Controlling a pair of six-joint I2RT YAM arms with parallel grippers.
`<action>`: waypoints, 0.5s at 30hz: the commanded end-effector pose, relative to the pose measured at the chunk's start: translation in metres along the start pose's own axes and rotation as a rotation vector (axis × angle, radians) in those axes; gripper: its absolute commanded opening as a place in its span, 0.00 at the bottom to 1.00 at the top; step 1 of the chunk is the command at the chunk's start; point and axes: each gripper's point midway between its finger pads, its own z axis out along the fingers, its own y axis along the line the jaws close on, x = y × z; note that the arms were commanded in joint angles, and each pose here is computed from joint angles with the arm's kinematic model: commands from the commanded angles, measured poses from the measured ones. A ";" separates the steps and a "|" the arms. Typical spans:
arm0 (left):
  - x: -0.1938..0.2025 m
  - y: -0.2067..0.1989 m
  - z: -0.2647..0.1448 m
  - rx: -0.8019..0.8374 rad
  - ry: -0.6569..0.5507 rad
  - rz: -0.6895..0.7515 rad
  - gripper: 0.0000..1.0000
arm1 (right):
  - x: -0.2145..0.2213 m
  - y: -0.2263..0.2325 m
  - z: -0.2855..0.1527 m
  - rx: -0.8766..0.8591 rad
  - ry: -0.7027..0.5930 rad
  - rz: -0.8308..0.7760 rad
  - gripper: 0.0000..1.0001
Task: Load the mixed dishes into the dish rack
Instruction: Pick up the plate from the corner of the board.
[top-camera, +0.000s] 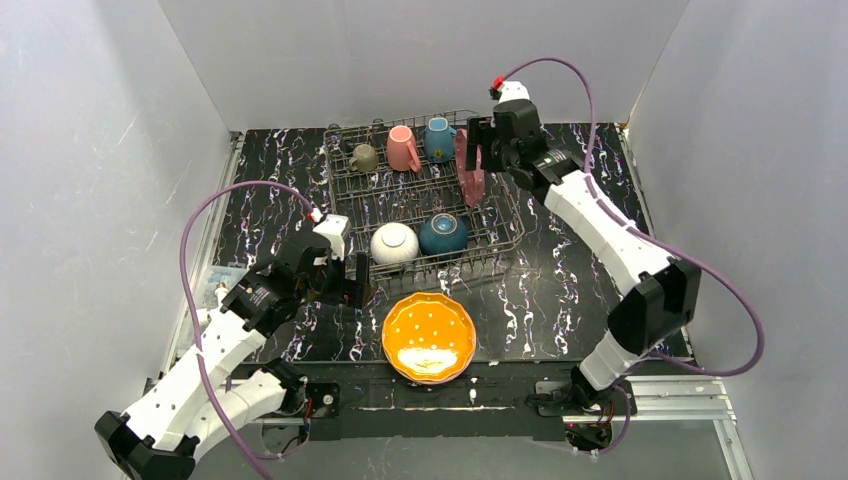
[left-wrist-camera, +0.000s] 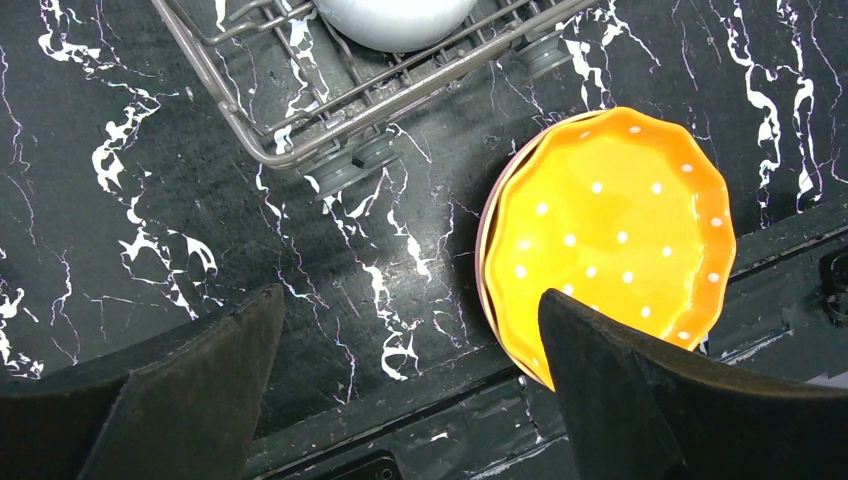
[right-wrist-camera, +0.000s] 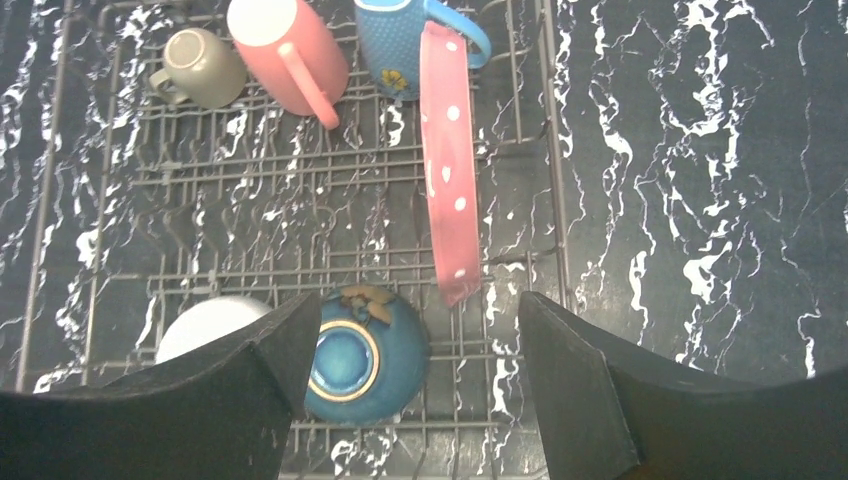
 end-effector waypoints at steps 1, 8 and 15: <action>0.005 0.001 -0.002 0.008 0.007 0.001 0.98 | -0.009 0.002 -0.043 -0.072 -0.036 0.044 0.80; 0.005 -0.006 -0.006 0.038 0.006 -0.050 0.98 | 0.029 -0.004 -0.080 -0.120 0.059 0.016 0.79; 0.006 -0.016 -0.017 0.079 0.033 -0.109 0.94 | 0.064 0.003 -0.109 -0.223 0.128 0.045 0.75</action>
